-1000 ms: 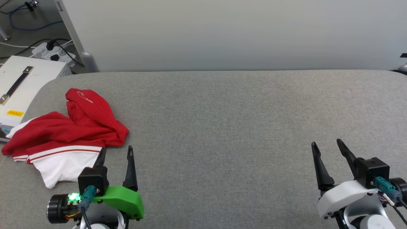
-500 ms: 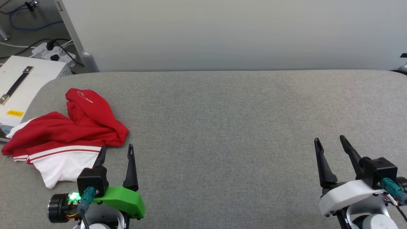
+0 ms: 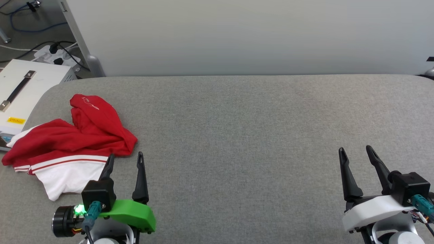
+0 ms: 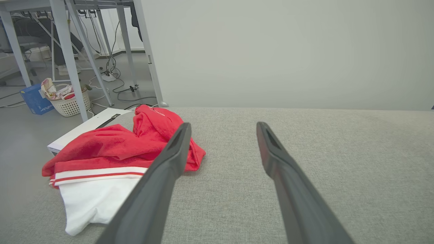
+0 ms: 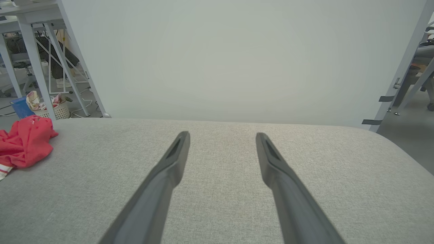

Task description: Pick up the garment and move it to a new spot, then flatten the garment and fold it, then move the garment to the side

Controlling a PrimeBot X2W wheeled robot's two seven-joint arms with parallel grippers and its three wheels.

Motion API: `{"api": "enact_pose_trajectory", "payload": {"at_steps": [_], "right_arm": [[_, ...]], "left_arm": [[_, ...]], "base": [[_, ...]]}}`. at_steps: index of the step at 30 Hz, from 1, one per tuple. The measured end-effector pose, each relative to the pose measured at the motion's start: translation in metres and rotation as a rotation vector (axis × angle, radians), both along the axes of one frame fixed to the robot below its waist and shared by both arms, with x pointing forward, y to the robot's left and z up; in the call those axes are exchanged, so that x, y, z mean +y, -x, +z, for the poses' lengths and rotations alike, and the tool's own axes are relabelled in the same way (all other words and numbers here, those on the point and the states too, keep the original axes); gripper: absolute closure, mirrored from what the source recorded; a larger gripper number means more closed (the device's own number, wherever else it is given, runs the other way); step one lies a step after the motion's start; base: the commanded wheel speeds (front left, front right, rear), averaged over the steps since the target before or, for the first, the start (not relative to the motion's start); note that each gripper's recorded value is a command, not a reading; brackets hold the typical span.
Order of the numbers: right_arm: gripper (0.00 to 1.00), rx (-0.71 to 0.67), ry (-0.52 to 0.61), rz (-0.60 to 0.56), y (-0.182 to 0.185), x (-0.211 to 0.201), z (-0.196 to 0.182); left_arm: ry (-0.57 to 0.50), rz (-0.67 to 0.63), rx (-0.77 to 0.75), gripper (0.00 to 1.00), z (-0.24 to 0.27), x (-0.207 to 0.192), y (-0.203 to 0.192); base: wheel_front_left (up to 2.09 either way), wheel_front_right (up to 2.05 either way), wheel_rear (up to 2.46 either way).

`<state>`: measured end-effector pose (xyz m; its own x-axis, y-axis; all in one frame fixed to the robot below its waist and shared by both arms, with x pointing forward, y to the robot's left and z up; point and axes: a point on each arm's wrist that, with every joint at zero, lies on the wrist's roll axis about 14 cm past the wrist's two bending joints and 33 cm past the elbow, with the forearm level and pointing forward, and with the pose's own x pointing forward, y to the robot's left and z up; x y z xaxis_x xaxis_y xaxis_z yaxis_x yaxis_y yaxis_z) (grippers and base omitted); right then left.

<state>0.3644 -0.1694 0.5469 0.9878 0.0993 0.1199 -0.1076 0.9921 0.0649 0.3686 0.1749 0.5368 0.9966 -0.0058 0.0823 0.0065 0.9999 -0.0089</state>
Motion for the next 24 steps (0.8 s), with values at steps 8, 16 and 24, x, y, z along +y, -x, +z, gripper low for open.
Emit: {"api": "enact_pose_trajectory", "payload": {"at_steps": [8,16,24], "right_arm": [[0.00,-0.013,-0.020,-0.001,0.0003,-0.0006,0.0019],[0.00,-0.028,-0.023,0.001,0.0017,0.0005,0.0035],[0.00,-0.034,-0.027,0.004,0.0042,0.0014,0.0019]], "left_arm": [[0.008,-0.001,-0.015,0.00,0.0017,-0.0011,0.0002],[0.027,-0.002,-0.025,0.00,0.0026,-0.0016,0.0005],[0.034,-0.004,-0.040,0.00,0.0040,-0.0023,0.0008]], "base": [[0.00,0.00,0.00],[0.00,0.00,0.00],[0.00,0.00,0.00]]}}
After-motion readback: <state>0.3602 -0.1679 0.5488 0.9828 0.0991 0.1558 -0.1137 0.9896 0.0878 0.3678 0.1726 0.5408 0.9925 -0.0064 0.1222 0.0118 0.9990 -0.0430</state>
